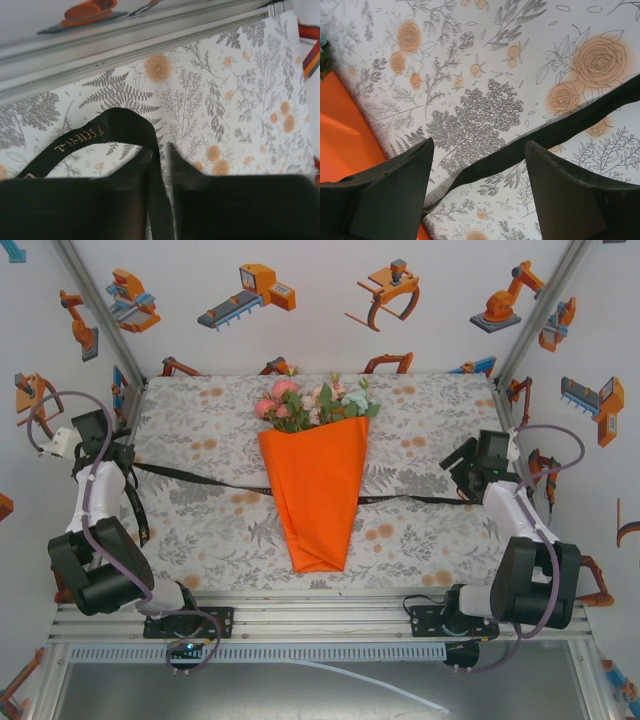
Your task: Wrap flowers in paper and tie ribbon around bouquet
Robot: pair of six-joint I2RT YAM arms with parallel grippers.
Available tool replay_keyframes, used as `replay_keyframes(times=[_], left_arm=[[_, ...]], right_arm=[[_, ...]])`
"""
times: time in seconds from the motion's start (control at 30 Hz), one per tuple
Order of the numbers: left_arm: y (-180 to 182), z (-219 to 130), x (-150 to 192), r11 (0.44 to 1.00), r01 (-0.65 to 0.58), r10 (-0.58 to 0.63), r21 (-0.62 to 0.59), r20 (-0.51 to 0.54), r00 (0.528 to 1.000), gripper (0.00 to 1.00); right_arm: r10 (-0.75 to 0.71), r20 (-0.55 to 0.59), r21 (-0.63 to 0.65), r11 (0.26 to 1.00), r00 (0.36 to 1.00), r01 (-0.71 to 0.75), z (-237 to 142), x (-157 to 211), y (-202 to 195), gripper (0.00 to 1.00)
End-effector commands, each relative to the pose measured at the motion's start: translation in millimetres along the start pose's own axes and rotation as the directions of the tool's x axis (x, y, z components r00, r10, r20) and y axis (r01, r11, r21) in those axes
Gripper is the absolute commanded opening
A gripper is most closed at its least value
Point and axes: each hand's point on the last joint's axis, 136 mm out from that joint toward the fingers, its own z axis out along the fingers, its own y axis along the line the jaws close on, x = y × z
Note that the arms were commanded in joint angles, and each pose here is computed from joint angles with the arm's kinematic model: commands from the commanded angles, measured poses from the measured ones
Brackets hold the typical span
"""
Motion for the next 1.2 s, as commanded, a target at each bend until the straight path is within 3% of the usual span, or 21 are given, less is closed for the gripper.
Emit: replay_keyframes(times=[0.0, 0.07, 0.13, 0.37, 0.6, 0.73, 0.8, 0.87, 1.03, 1.17], left_arm=[[-13, -13, 15, 0.997, -0.059, 0.06, 0.05, -0.03, 0.998, 0.53], [-29, -24, 36, 0.988, -0.103, 0.111, 0.114, -0.07, 0.991, 0.64], [-41, -38, 63, 0.973, -0.145, 0.167, 0.18, -0.115, 0.979, 0.67], [-28, -60, 154, 0.926, -0.299, 0.35, 0.229, -0.226, 0.909, 0.69], [-1, -56, 166, 0.906, -0.387, 0.417, 0.17, -0.219, 0.882, 0.7], [5, -53, 162, 0.898, -0.416, 0.438, 0.143, -0.199, 0.877, 0.75], [7, -50, 162, 0.9, -0.415, 0.434, 0.13, -0.205, 0.877, 0.78], [9, -47, 163, 0.912, -0.393, 0.411, 0.12, -0.226, 0.883, 0.8], [19, -31, 164, 0.943, -0.325, 0.33, 0.066, -0.282, 0.901, 0.92], [24, -14, 154, 0.941, -0.339, 0.326, -0.006, -0.253, 0.911, 0.94]], right_arm=[[0.019, -0.053, 0.068, 0.998, 0.998, -0.015, 10, 10, -12, 0.68], [0.052, -0.088, 0.117, 0.992, 0.995, -0.041, 17, 20, -23, 0.68], [0.074, -0.102, 0.184, 0.981, 0.992, -0.054, 18, 26, -37, 0.68], [0.085, -0.1, 0.278, 0.959, 0.991, -0.054, 26, 32, -57, 0.68], [0.06, -0.118, 0.263, 0.964, 0.991, -0.027, 56, 31, -53, 0.59], [0.055, -0.116, 0.247, 0.969, 0.992, -0.025, 69, 31, -50, 0.39], [0.06, -0.11, 0.207, 0.978, 0.992, -0.036, 71, 29, -43, 0.16], [0.049, -0.086, 0.145, 0.989, 0.995, -0.036, 66, 20, -29, 0.0], [-0.054, 0.016, -0.071, 0.996, 0.998, 0.055, 22, -13, 28, 0.0], [-0.131, 0.08, -0.299, 0.942, 0.988, 0.149, -32, -9, 93, 0.0]])
